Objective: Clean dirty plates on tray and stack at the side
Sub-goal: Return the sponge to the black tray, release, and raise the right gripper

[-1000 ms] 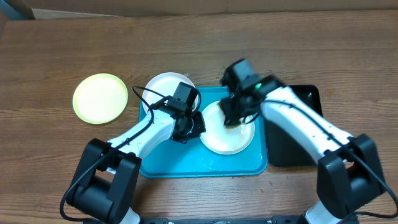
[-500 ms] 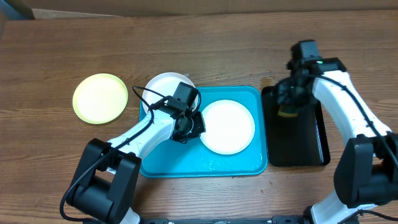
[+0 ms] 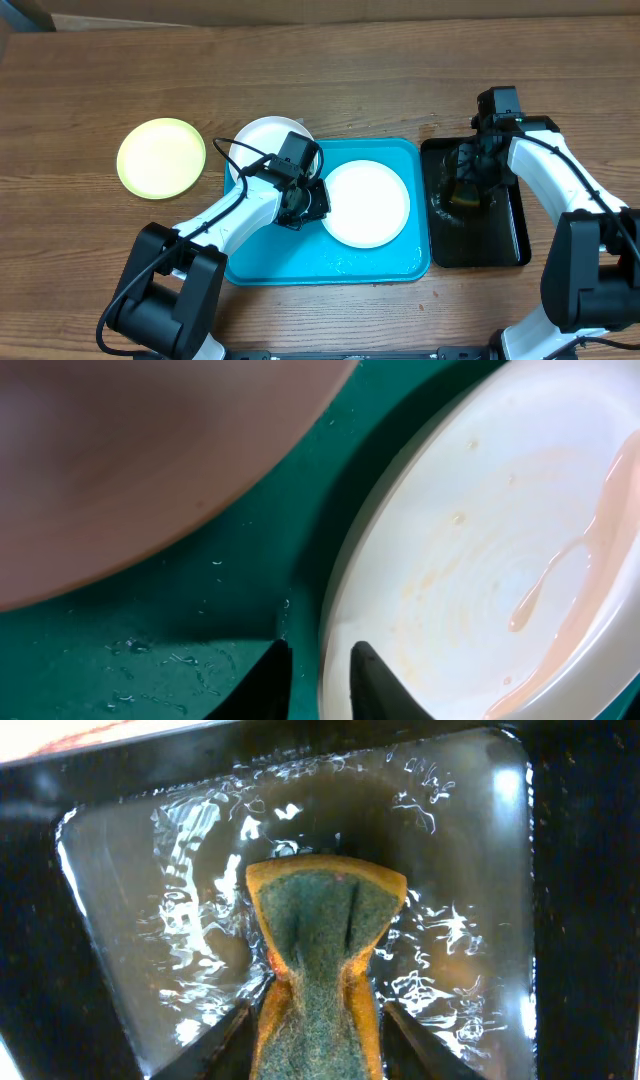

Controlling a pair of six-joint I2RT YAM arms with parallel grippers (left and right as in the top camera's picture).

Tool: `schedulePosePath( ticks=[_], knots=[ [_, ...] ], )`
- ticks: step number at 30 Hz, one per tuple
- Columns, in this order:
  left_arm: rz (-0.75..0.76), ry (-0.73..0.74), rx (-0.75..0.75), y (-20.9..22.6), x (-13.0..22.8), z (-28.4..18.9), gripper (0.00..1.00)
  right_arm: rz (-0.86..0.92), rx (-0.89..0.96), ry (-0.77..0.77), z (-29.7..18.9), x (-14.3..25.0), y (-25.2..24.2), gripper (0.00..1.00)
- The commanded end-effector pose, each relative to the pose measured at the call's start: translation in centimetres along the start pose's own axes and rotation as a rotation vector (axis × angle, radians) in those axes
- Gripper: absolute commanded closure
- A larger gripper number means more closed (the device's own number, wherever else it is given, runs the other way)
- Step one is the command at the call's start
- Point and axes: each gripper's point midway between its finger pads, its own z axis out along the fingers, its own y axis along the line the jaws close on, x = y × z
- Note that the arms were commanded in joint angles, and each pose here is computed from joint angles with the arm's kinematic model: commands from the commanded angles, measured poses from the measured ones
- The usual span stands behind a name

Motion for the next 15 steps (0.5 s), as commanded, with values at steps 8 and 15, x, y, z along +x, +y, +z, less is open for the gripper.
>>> schedulePosePath(
  ticks=[8, 15],
  knots=[
    [0.048, 0.005, -0.057, 0.2, 1.1, 0.7, 0.7, 0.177, -0.091, -0.174, -4.8, -7.0, -2.8, 0.36],
    [0.085, -0.008, -0.073, -0.4, 1.4, 1.3, 0.68, 0.292, -0.06, -0.181, -4.8, -7.2, -7.7, 0.0]
  ],
)
